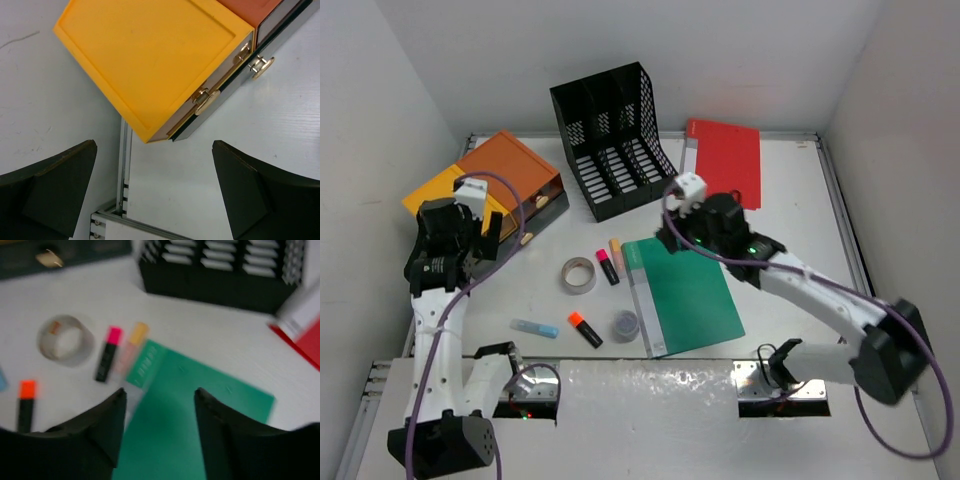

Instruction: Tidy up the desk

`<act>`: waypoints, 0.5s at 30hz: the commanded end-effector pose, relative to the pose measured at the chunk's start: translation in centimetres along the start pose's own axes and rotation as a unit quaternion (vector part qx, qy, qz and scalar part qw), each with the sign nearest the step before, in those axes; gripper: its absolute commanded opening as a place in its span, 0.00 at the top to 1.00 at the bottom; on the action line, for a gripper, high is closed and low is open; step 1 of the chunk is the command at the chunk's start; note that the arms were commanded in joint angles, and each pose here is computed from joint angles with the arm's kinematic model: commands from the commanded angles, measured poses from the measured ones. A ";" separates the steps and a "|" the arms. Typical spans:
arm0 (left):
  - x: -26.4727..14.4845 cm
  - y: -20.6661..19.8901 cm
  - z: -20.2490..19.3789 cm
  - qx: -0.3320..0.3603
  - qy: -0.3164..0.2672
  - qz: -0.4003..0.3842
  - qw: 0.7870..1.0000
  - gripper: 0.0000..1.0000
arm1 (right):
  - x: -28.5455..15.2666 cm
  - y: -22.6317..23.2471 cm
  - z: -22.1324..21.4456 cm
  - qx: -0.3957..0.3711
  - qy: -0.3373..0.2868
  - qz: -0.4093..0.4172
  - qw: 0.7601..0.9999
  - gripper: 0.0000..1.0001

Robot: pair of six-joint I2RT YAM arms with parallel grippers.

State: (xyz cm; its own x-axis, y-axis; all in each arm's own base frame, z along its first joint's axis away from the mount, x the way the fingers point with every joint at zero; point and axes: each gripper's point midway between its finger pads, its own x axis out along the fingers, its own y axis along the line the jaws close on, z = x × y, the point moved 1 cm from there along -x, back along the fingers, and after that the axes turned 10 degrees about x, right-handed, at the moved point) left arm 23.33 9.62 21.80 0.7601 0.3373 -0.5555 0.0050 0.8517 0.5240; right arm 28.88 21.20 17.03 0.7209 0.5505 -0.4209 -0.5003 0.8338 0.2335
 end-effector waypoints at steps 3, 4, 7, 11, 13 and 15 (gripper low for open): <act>0.1 2.6 4.7 -0.026 -0.037 0.000 0.999 0.00 | 7.0 8.9 9.0 -0.032 -0.053 0.124 0.990 0.61; -0.2 3.3 6.0 -0.031 -0.049 0.003 0.998 0.00 | 8.5 9.9 8.7 -0.035 -0.036 0.132 0.990 0.62; 0.7 3.9 7.4 -0.039 -0.046 -0.004 0.998 0.00 | 13.9 14.0 9.9 -0.041 -0.017 0.179 0.983 0.35; 1.9 4.8 8.1 -0.046 -0.041 0.000 0.998 0.00 | 19.2 18.4 12.6 -0.057 -0.054 0.213 0.974 0.21; 2.9 5.2 8.0 -0.047 -0.031 0.000 0.998 0.00 | 22.3 19.5 10.3 -0.064 -0.035 0.222 0.972 0.19; 4.2 5.3 7.7 -0.049 -0.019 -0.006 0.999 0.00 | 24.3 20.7 10.2 -0.070 -0.041 0.230 0.970 0.19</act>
State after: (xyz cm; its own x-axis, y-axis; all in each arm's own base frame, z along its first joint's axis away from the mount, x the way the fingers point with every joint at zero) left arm 30.21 11.42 26.15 0.7659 0.3021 -0.5675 -0.0090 0.8877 0.4604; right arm 41.20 49.24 19.86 0.4852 0.8304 -0.2737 -0.7881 0.5510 0.2744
